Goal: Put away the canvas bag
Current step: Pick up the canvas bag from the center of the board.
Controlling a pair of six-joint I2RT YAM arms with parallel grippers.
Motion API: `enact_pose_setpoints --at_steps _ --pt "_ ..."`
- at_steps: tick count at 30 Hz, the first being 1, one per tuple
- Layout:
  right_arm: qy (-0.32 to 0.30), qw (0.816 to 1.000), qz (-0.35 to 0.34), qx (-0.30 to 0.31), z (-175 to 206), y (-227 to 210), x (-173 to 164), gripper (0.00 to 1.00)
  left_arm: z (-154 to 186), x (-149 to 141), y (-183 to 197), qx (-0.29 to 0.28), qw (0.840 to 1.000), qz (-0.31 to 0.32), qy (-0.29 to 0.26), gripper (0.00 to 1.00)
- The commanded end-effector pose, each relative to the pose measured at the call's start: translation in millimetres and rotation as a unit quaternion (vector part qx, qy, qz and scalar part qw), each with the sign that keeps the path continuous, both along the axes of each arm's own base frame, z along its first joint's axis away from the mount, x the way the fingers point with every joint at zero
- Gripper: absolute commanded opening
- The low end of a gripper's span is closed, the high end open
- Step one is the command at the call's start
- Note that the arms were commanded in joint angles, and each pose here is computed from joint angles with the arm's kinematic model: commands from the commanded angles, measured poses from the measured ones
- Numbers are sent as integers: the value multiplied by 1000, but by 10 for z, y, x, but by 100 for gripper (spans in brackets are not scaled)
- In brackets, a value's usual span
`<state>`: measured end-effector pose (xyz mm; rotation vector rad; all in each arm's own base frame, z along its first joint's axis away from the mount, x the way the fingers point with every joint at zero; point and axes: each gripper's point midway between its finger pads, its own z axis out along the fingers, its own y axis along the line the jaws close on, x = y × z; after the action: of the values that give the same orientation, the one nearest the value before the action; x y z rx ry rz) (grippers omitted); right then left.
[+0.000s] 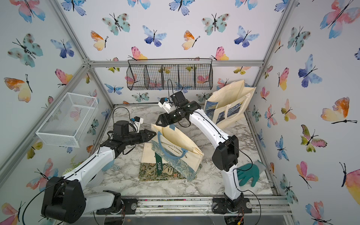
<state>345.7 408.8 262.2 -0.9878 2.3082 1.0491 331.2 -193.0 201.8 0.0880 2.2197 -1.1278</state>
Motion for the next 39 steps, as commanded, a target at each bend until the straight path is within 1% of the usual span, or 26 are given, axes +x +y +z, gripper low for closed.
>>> enact_pose_setpoints --at_steps 1,9,11,18,23,27,35,39 --pt "-15 999 28 -2 173 -1 -240 70 140 67 -94 -8 1000 -6 -20 47" --pt "-29 999 39 -25 152 97 -362 70 137 107 -132 -4 1000 -6 -20 47" --pt "-33 998 36 -35 118 99 -366 68 128 108 -133 -4 1000 -6 -20 47" --pt "-54 995 37 -80 -17 135 -440 56 112 106 -129 0 1000 -6 -20 47" --pt "-68 990 28 -121 -161 109 -432 46 102 111 -132 1 1000 -7 -20 47" --pt "-85 983 13 -159 -273 47 -378 41 102 111 -131 2 1000 -7 -20 47" --pt "-104 973 0 -206 -429 -17 -330 40 113 96 -126 5 1000 -9 -21 47" --pt "-102 972 2 -214 -508 6 -326 39 128 55 -77 19 999 -4 -29 47"
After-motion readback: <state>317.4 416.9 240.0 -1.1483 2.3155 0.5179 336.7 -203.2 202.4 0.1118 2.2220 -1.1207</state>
